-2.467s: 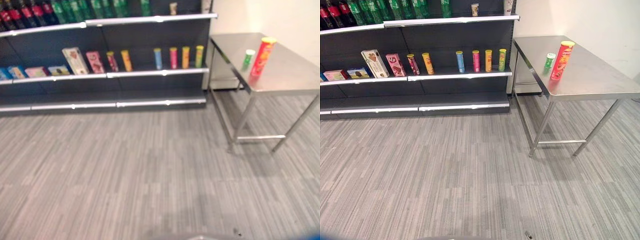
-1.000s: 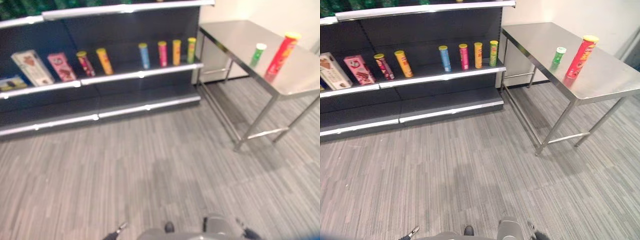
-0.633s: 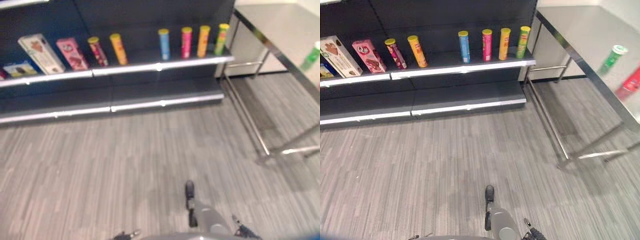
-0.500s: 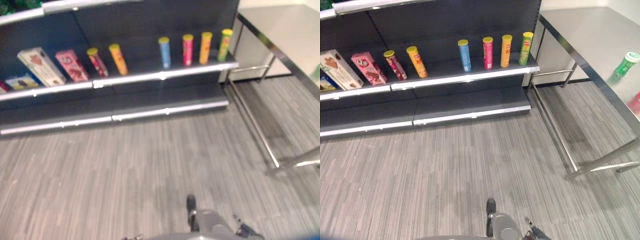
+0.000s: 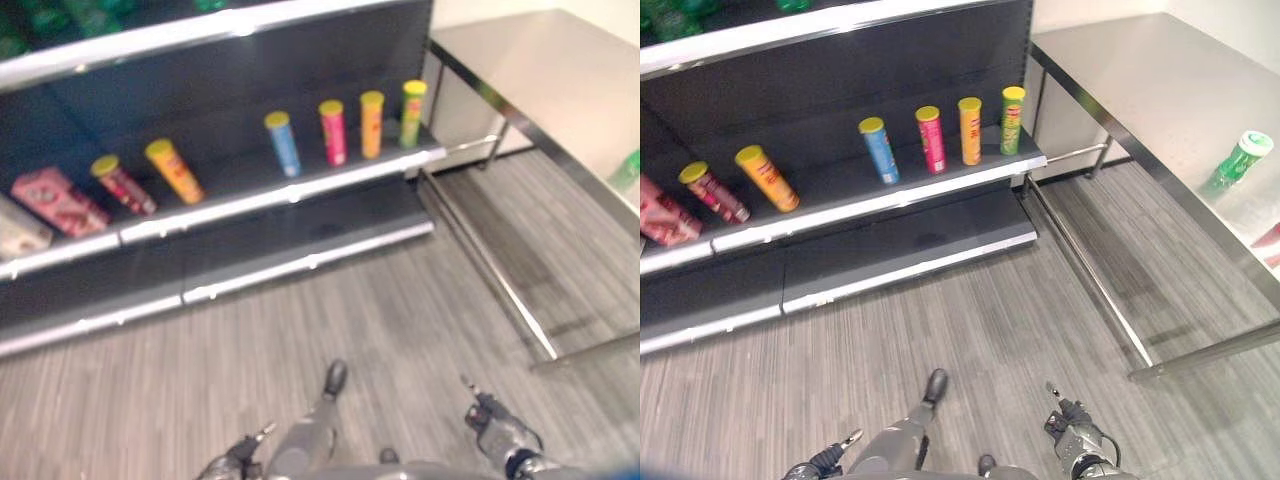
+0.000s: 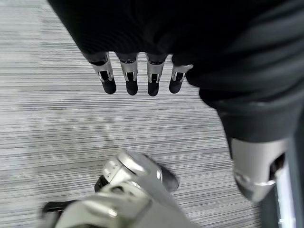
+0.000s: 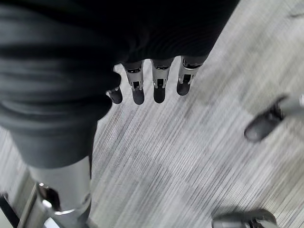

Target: Put the goods on the table back onto the shelves and tidy them up.

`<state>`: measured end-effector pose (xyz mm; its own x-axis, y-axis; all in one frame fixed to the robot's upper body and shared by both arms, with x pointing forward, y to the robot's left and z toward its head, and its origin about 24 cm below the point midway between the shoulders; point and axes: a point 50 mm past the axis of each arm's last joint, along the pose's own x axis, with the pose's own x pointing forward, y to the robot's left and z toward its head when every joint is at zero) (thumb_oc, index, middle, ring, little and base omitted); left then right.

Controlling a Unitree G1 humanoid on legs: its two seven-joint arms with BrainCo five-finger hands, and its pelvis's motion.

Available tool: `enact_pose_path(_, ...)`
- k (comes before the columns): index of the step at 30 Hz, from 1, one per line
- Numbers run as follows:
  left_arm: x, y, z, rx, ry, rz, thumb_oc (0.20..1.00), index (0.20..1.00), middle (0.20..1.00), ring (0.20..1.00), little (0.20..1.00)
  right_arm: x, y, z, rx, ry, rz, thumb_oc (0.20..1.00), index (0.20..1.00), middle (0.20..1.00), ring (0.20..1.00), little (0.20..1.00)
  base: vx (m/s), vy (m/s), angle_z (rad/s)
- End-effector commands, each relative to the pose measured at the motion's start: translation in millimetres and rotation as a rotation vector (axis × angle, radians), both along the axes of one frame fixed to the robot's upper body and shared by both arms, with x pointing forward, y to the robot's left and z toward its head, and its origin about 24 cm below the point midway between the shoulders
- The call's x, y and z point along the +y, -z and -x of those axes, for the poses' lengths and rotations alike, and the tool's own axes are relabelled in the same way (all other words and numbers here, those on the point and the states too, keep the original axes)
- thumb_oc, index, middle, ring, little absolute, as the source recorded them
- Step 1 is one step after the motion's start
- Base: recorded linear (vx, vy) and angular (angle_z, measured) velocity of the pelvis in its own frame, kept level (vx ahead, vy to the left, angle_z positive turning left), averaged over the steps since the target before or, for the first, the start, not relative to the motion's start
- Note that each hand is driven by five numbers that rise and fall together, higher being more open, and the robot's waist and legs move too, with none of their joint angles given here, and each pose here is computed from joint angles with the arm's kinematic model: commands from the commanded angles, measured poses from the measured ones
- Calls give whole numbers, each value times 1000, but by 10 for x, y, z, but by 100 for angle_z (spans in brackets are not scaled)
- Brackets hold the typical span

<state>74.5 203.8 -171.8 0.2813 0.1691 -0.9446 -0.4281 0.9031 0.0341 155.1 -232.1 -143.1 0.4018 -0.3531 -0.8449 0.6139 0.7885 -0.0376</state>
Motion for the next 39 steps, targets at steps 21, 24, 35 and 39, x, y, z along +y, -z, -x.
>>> enact_pose_path(21, 366, -58, 49, 117, 351, -190, 1000, 1000, 1000, 1000, 1000, 138, 102, 254, 25, -38, -20, 1000, 1000, 1000, 1000, 1000, 134, 163, -149)
enact_pose_path(24, 299, -74, -110, 72, 425, -199, 1000, 1000, 1000, 1000, 1000, 60, 137, 396, 69, 16, -22, 1000, 1000, 1000, 1000, 1000, 258, -11, -41)
enact_pose_path(35, -22, -166, -615, -148, 286, -125, 1000, 1000, 1000, 1000, 1000, -347, 109, 652, 239, -25, 124, 1000, 1000, 1000, 1000, 1000, 243, -192, 7)
enact_pose_path(39, 58, -138, -499, -127, 158, -102, 1000, 1000, 1000, 1000, 1000, -414, 80, 628, 226, -62, 146, 1000, 1000, 1000, 1000, 1000, 146, -15, 22)
